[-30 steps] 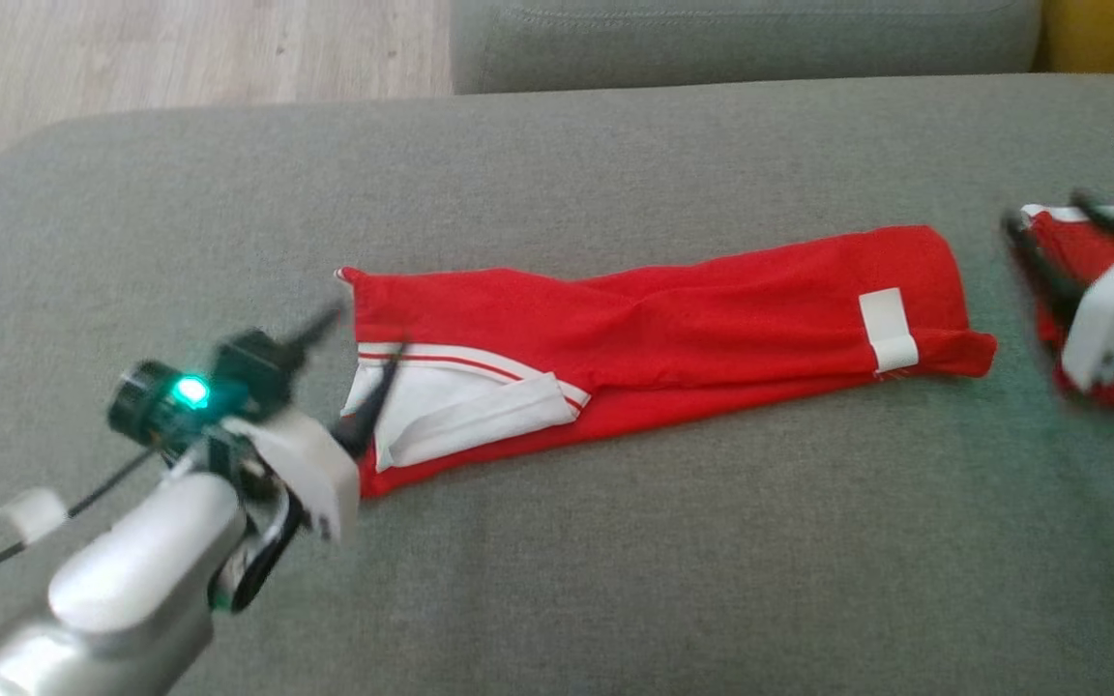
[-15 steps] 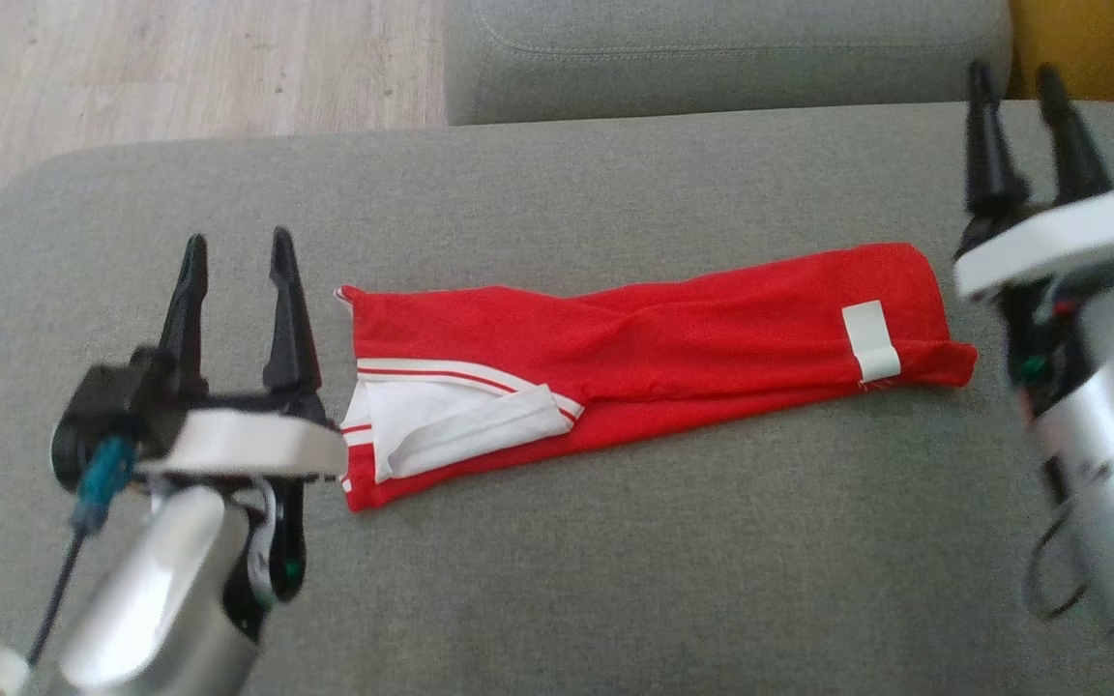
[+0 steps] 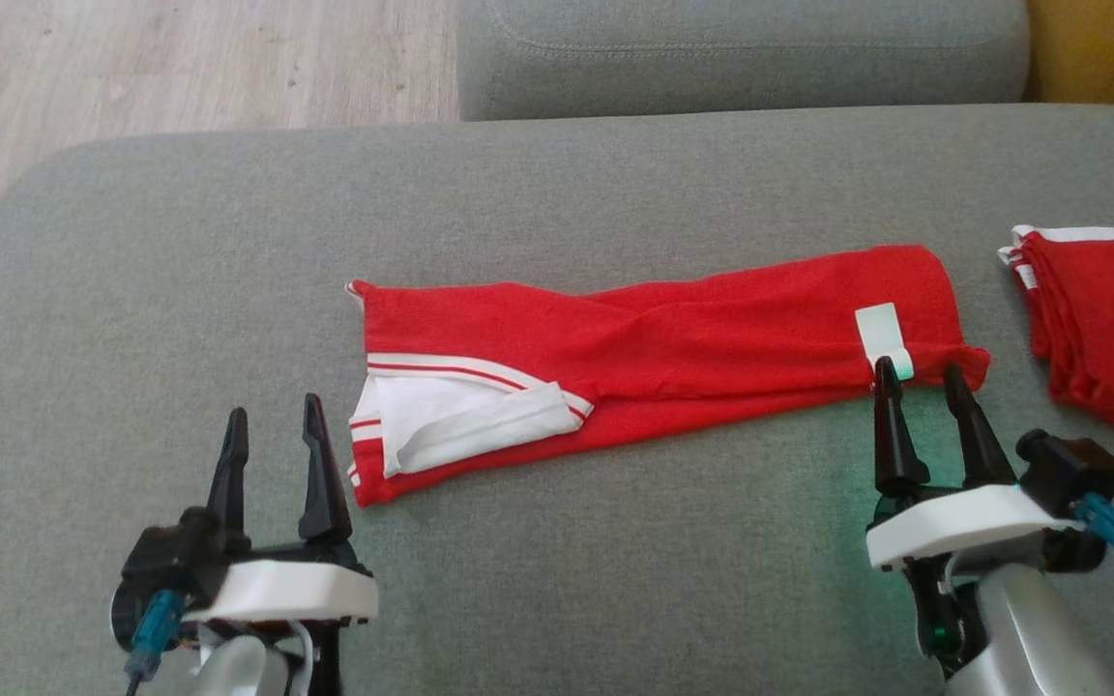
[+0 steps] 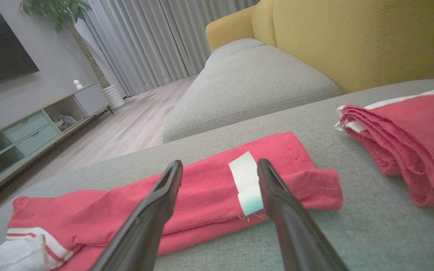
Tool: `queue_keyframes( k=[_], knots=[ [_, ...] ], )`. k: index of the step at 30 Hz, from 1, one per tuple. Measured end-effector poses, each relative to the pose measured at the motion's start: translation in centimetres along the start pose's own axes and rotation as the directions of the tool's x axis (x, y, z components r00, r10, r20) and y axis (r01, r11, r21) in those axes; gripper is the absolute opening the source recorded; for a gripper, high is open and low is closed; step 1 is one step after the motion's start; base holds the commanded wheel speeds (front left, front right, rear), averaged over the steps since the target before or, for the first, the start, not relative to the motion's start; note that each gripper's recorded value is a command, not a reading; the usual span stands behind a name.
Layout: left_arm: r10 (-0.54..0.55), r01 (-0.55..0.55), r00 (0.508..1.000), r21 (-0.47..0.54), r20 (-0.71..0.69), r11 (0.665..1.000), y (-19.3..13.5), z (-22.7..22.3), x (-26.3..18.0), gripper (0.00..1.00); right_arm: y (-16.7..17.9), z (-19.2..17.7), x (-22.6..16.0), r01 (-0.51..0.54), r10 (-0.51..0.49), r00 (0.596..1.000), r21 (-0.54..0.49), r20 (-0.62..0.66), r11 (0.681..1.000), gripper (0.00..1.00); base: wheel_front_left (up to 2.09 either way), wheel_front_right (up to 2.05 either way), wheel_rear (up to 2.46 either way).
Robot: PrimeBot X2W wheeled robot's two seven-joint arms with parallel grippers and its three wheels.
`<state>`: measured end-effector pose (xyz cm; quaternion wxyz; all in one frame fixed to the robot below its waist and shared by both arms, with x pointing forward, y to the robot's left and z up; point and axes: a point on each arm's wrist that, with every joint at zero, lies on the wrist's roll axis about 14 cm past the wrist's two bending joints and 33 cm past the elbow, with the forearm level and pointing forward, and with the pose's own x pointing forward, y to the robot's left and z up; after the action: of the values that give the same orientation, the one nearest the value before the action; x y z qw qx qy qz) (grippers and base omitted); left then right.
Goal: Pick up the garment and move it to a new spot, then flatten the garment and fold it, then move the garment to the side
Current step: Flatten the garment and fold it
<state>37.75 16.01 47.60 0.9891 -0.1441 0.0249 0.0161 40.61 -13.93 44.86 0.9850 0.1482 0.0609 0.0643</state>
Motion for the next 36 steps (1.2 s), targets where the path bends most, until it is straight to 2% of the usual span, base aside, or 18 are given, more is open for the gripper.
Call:
queue_keyframes(
  k=[6, 11, 15, 19, 28, 32, 36],
  knots=[
    [-0.01, 0.01, 1.0, 0.01, -0.019, 1.0, 0.3, -0.9, 0.2, 1.0, 0.2, 0.1, 0.3, -0.009, 0.009, 1.0, -0.01, 0.005, 1.0, 1.0, 0.0, 0.0, 0.0],
    [-0.023, 0.023, 0.999, 0.026, -0.022, 0.999, 0.4, -1.1, 0.8, 1.0, 0.3, 0.5, 1.4, -0.019, 0.02, 1.0, -0.069, 0.008, 0.997, 1.0, 0.0, 0.0, 0.0],
    [-0.034, 0.035, 0.999, 0.035, -0.024, 0.999, 0.2, -1.2, 1.5, 1.0, -1.5, 1.1, 3.2, 0.029, -0.029, 1.0, -0.121, -0.002, 0.992, 1.0, 0.0, 0.0, 0.0],
    [-0.034, 0.036, 0.999, 0.047, -0.034, 0.998, 0.5, -1.6, 2.1, 1.0, -3.6, 0.3, 4.8, 0.087, -0.095, 0.993, -0.127, -0.064, 0.988, 1.0, 0.0, 0.0, 0.0],
    [-0.008, 0.012, 0.998, 0.062, -0.063, 0.998, 1.9, -2.5, 2.3, 1.0, -8.6, -3.5, 5.9, 0.237, -0.269, 0.934, -0.153, -0.235, 0.959, 1.0, 0.0, 0.0, 0.0],
    [-0.008, 0.012, 0.998, 0.071, -0.055, 0.997, 1.9, -2.2, 2.5, 1.0, -8.7, -5.8, 5.4, 0.237, -0.278, 0.906, -0.163, -0.318, 0.958, 1.0, 0.0, 0.0, 0.0],
    [-0.015, 0.019, 0.999, 0.07, -0.048, 0.997, 1.7, -2.0, 2.8, 1.0, -8.2, -5.9, 6.1, 0.219, -0.265, 0.904, -0.167, -0.335, 0.961, 1.0, 0.0, 0.0, 0.0]
  ],
)
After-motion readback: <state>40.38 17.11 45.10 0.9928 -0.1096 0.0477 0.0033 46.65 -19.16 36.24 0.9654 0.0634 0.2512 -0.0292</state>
